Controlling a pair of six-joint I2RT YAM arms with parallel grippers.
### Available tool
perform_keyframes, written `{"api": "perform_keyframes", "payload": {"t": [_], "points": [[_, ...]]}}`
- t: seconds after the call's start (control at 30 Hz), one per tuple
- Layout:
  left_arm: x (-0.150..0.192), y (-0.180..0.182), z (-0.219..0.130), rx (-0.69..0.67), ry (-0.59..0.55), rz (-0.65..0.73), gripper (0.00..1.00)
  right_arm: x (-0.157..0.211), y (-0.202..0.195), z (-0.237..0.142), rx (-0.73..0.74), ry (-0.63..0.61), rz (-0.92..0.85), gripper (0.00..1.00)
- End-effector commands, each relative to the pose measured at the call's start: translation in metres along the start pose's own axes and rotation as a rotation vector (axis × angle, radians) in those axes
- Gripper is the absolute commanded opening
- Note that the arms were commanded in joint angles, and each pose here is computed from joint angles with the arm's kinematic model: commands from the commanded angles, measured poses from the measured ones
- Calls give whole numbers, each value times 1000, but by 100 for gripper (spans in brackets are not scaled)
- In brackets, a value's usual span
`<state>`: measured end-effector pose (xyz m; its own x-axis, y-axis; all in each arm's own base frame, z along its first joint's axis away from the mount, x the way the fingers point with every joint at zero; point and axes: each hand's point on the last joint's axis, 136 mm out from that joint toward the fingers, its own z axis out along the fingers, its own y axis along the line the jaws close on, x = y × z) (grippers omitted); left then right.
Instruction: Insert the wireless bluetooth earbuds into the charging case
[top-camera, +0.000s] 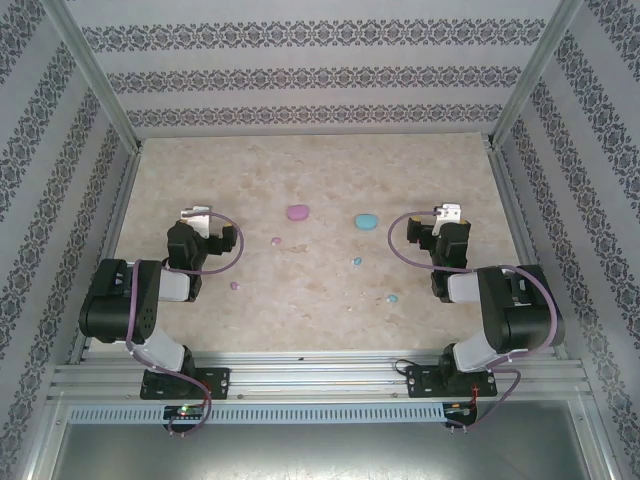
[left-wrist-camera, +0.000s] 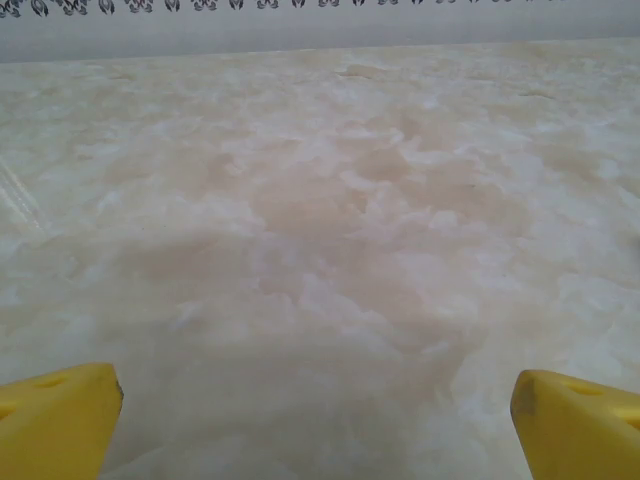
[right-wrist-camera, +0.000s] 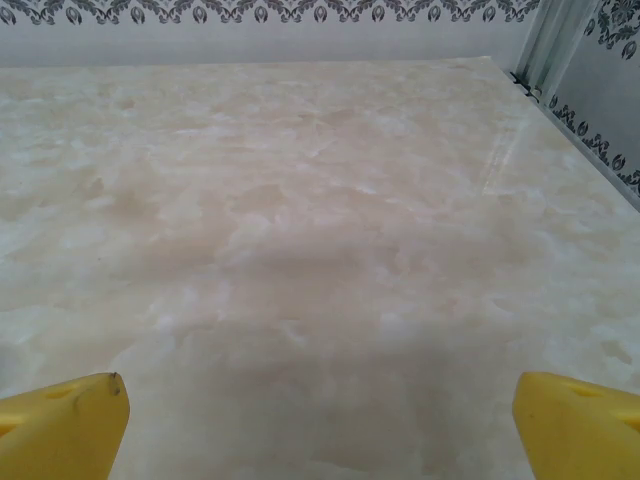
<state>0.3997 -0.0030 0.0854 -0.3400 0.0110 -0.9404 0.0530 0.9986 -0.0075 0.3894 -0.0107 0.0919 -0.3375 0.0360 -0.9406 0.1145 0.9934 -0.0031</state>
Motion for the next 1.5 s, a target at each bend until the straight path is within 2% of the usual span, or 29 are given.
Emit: {"api": "perform_keyframes", "payload": {"t": [0.0, 1.13, 1.27, 1.47], "points": [[-2, -5, -3, 19, -10, 19, 100, -15, 2, 1, -10, -42, -3, 98], [-1, -5, -3, 19, -9, 19, 100, -16, 1, 0, -9, -44, 0, 98], [-1, 14, -1, -91, 8, -20, 100, -16, 1, 0, -9, -44, -2, 98], [-1, 14, -1, -91, 7, -22, 100, -15, 2, 1, -11, -42, -1, 98]]}}
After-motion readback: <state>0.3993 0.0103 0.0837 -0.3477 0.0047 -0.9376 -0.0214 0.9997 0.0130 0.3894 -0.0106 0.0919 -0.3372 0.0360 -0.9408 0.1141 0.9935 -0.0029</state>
